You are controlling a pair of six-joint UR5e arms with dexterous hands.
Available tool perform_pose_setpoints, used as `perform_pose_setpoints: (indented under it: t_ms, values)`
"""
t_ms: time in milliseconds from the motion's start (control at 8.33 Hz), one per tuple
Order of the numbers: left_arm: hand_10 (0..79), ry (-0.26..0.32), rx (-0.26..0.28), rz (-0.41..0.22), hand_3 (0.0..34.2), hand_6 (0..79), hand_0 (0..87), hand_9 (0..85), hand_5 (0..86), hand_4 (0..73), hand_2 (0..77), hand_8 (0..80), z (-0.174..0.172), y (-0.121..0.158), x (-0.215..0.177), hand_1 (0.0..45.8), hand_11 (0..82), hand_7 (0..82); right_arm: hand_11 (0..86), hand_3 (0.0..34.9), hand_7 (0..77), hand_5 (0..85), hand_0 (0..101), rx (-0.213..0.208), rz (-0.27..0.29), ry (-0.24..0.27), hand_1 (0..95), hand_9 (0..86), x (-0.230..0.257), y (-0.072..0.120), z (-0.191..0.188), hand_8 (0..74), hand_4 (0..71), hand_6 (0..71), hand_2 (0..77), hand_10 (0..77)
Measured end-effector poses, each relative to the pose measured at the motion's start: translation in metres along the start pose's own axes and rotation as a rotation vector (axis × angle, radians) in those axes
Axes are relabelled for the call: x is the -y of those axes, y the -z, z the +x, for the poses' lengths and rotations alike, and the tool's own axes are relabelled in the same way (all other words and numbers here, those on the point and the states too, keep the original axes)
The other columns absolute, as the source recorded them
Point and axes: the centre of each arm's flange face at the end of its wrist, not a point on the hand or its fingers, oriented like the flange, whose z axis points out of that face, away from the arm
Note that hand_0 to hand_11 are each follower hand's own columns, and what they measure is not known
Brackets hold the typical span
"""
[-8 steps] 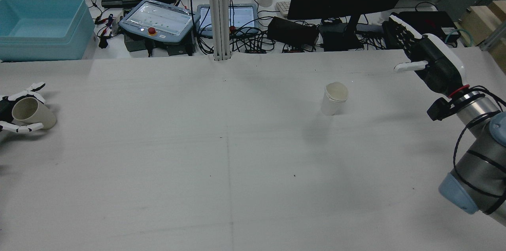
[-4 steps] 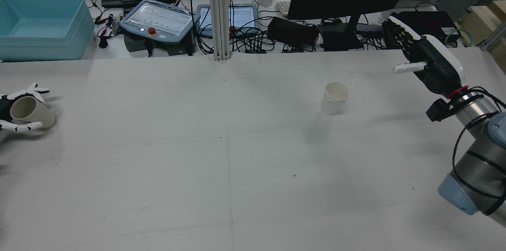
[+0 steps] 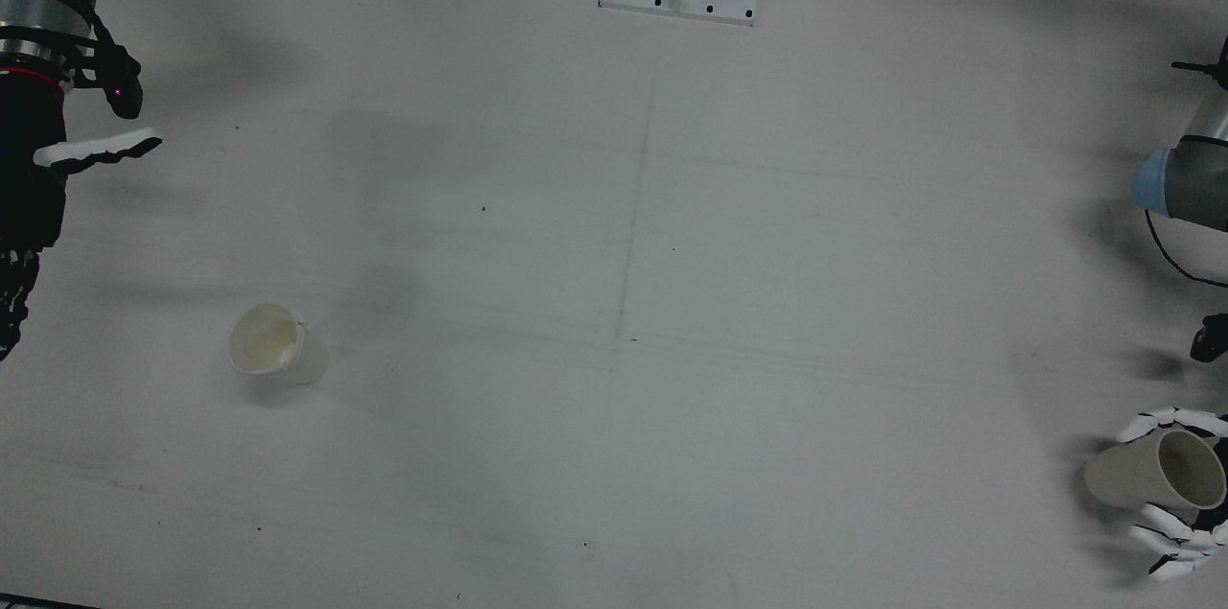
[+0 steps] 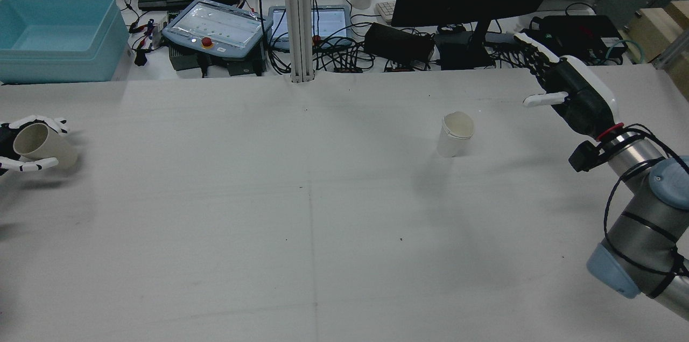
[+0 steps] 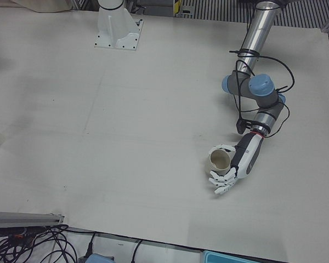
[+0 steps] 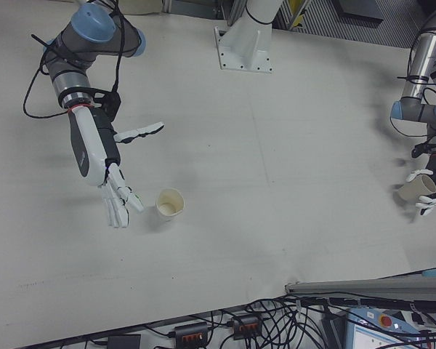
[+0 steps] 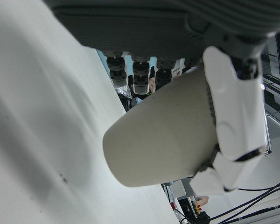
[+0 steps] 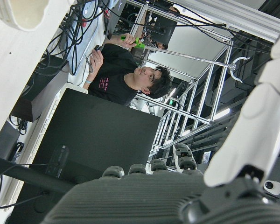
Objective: Pour water
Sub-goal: 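Reach the right hand toward the beige cup in the middle of the table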
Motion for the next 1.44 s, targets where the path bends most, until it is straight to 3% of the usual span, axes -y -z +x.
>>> perform_pose_setpoints:
  t_ms: [600,960,1080,1440]
  values:
    - [7.6,0.061,0.003,0.009,0.0,22.4,49.6,19.1,47.5,22.9,33.3,10.9,0.01,0.012,-0.008,21.8,13.1,40.4,0.5,0.0,2.7,10.4,46,-0.075,0.024,-0.001,9.3,0.5,0.005,0.0,0.059,0.5,3.8,2.7,4.4,0.5]
    - [7.6,0.065,0.009,0.013,0.0,22.4,50.3,19.1,47.5,22.9,33.3,10.9,0.01,0.016,-0.009,21.8,13.1,40.4,0.5,0.1,1.6,10.4,46,-0.128,0.081,0.03,12.0,0.5,0.037,0.003,0.092,0.5,6.0,3.3,3.8,0.5]
    - [7.6,0.064,0.01,0.015,0.0,21.8,50.3,19.1,48.0,23.5,33.3,10.9,0.01,0.016,-0.009,21.8,13.1,40.4,0.5,0.1,1.1,4.4,47,-0.14,0.1,0.041,13.6,0.5,0.047,0.001,0.104,0.5,0.0,1.6,3.8,0.5]
    - [7.6,0.062,0.015,0.017,0.0,21.8,50.3,18.0,48.0,23.5,33.3,10.9,0.008,0.017,-0.009,21.8,13.1,39.3,1.1,0.1,1.1,4.4,47,-0.118,0.124,0.051,13.6,0.5,0.044,-0.024,0.135,0.5,2.2,1.6,3.8,0.5]
